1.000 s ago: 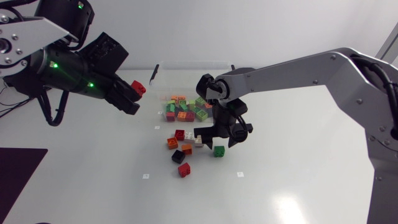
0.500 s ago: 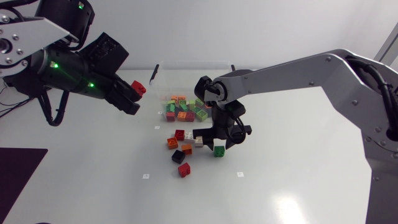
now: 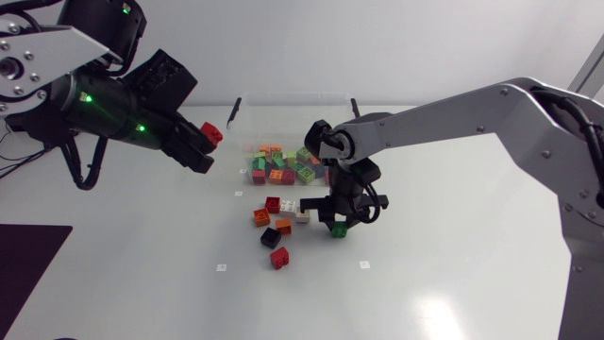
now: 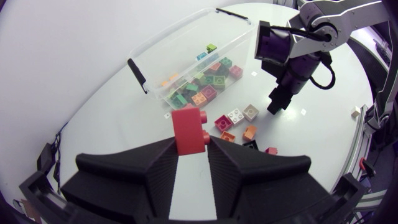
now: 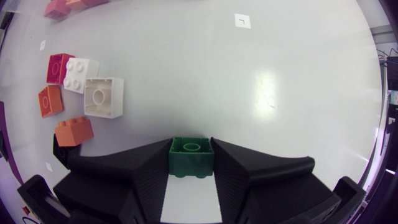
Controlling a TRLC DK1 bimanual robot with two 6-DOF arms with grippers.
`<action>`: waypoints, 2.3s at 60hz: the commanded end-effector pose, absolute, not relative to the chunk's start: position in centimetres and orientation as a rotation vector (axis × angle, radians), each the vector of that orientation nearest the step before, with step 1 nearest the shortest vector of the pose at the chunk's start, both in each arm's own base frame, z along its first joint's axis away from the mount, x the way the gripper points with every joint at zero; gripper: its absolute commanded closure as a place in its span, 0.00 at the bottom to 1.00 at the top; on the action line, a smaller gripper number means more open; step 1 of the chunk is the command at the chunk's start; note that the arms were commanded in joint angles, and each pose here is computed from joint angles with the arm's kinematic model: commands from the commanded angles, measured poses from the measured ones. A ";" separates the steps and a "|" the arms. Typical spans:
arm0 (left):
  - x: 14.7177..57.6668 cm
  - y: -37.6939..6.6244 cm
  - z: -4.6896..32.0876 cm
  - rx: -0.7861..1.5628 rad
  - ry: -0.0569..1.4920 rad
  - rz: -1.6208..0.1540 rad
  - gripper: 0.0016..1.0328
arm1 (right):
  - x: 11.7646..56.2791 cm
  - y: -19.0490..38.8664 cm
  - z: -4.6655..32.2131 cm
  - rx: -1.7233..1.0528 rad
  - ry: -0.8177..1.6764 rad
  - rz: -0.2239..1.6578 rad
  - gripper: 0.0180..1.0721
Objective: Place the duplo bricks in the container
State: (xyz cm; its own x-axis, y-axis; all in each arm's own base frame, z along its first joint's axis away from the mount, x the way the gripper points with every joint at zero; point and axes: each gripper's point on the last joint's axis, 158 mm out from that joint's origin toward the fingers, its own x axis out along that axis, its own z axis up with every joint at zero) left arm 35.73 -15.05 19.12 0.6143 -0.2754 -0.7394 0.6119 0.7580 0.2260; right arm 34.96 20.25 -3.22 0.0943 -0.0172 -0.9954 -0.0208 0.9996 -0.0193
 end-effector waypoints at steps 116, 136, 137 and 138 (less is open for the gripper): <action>41.0 -16.2 16.7 0.518 0.537 -0.673 0.06 | 54.9 23.2 14.4 0.022 0.793 0.253 0.45; 37.4 -16.8 8.7 0.677 0.653 -0.878 0.06 | 53.8 23.8 16.5 -0.015 0.755 0.294 0.14; 37.3 -16.9 8.3 0.682 0.658 -0.889 0.06 | 53.7 23.8 16.7 -0.016 0.753 0.299 0.12; 37.2 -17.0 8.2 0.684 0.659 -0.896 0.06 | 53.5 23.8 17.0 -0.018 0.748 0.306 0.11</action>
State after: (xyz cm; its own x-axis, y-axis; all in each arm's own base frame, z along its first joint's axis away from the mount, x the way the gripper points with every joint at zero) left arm 38.19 -16.59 10.86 0.5287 -0.4599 -0.7134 0.8126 0.5170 0.2689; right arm 54.08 23.29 14.32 0.6602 0.2378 -0.7125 -0.2413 0.9654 0.0985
